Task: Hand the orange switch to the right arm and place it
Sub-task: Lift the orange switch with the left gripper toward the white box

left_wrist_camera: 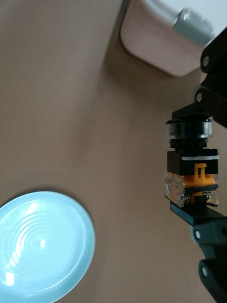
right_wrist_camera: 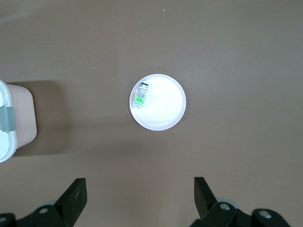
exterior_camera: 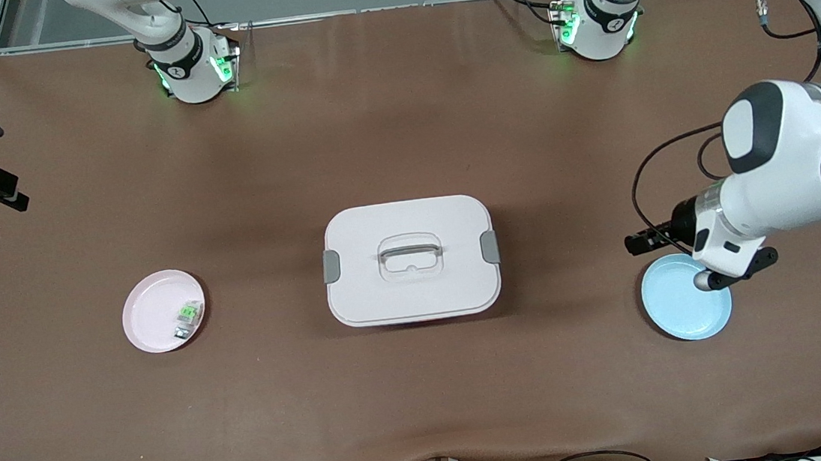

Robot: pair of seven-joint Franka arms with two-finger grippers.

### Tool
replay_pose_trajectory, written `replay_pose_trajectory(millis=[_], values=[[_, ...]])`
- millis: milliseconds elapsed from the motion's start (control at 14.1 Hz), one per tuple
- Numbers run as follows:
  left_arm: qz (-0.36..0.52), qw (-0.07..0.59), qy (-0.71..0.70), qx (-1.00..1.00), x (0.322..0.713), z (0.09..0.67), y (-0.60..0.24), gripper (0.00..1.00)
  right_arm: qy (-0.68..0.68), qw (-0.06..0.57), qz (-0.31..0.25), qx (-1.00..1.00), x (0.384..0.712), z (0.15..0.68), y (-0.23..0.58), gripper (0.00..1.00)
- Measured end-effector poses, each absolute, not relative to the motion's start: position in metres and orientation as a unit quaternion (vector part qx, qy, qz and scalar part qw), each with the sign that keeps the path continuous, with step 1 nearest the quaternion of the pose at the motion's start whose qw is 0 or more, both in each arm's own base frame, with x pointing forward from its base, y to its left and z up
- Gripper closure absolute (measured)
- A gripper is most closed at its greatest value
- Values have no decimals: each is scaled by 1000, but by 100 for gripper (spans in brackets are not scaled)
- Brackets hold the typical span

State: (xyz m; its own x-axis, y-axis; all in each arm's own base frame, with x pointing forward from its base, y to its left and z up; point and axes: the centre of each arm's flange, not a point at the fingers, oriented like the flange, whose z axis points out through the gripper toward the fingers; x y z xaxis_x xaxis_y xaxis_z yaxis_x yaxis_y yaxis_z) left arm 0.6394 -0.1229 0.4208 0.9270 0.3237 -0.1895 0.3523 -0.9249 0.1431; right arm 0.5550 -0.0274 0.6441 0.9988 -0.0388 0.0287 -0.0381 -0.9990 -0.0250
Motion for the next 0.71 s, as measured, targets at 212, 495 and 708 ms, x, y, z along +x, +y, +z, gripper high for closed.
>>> replay_pose_trajectory(millis=[212, 495, 708], values=[[-102, 111, 201, 968, 622, 447, -161, 27, 19, 12, -15, -1000, 555, 644, -27, 0], [-142, 161, 240, 947, 609, 475, -195, 27, 20, 12, -16, -1000, 555, 645, -28, 0], [-164, 182, 265, 932, 601, 486, -221, 27, 22, -2, -16, -1000, 555, 645, -33, 0]])
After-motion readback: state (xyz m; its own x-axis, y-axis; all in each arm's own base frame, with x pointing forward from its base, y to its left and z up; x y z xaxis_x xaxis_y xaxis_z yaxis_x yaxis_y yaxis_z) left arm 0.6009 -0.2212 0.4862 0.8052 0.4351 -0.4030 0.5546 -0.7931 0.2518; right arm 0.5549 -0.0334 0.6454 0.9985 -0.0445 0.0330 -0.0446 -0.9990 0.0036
